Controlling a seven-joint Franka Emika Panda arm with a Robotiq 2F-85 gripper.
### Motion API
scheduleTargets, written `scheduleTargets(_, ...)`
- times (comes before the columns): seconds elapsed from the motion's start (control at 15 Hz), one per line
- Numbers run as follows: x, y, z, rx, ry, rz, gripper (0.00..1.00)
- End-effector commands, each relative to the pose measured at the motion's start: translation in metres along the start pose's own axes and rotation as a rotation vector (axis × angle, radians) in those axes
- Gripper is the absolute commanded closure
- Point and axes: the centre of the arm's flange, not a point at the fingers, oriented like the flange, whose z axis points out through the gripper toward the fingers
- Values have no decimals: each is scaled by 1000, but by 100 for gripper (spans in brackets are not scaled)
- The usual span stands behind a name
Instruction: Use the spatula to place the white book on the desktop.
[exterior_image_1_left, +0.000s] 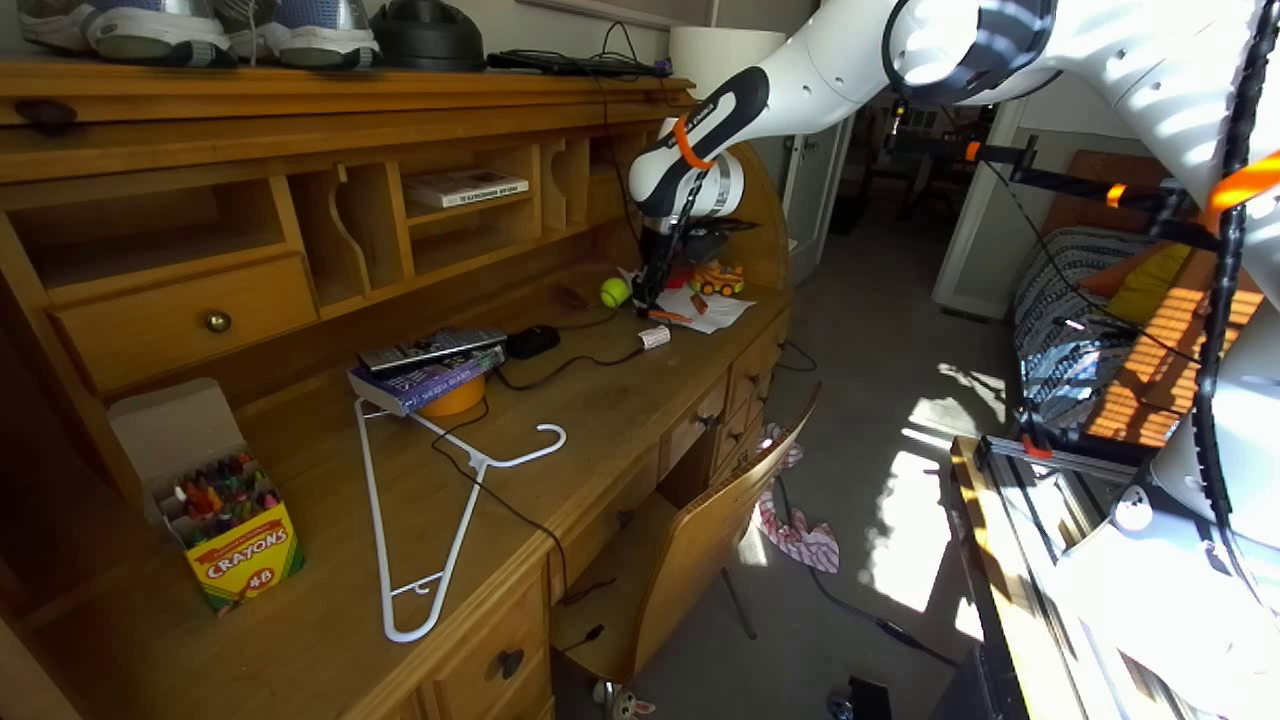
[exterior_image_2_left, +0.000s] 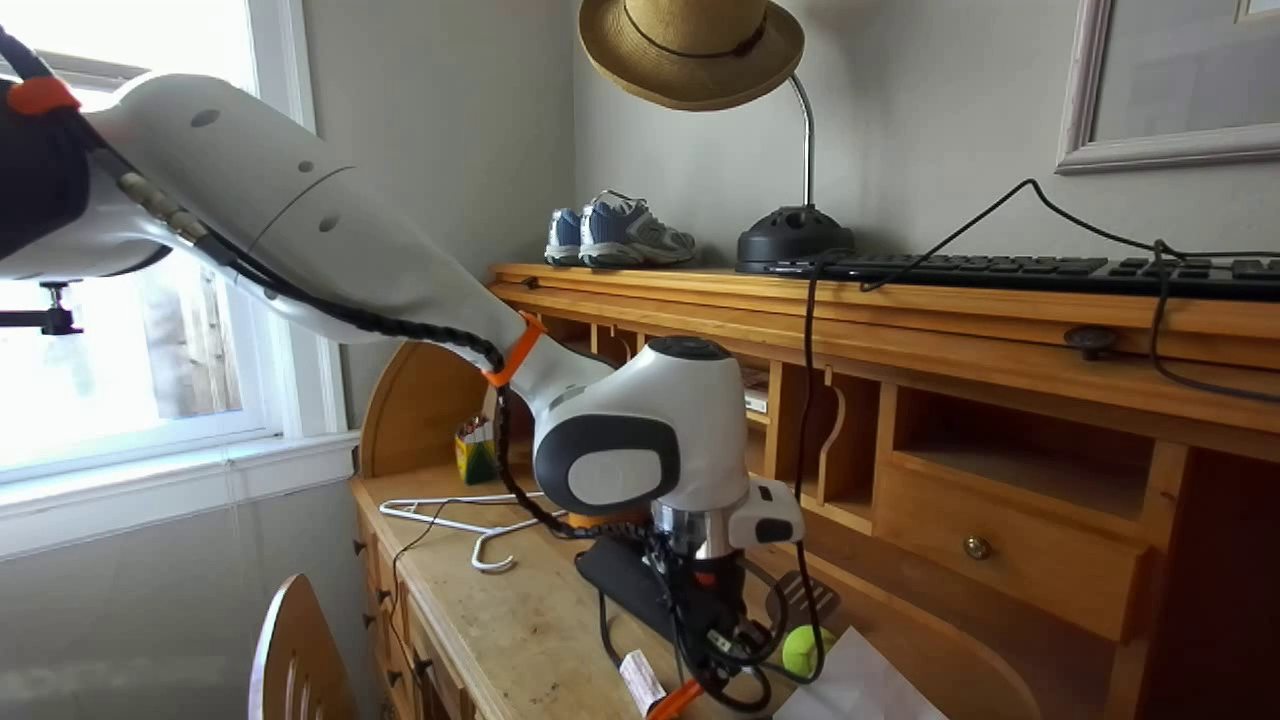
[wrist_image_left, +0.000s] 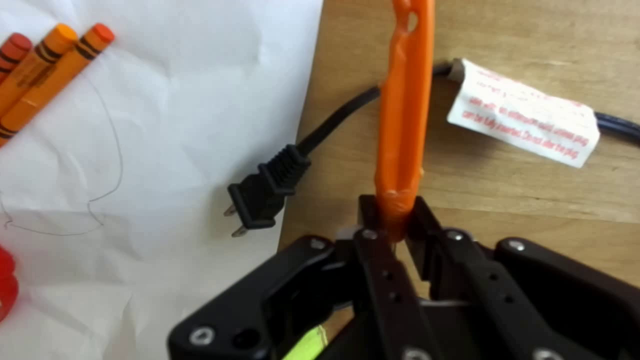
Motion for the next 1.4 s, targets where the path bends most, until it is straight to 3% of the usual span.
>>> scheduleTargets(0.0,-33,-12,-40,-16,-20,-31,95)
scheduleTargets(0.6,-93,-37,-103,-24,-76,-146,95)
scheduleTargets(1.07,-132,-55,-166,-127,-172,-238,95)
scheduleTargets(1.33,-133,-82,-209,-162,-198,-315,95)
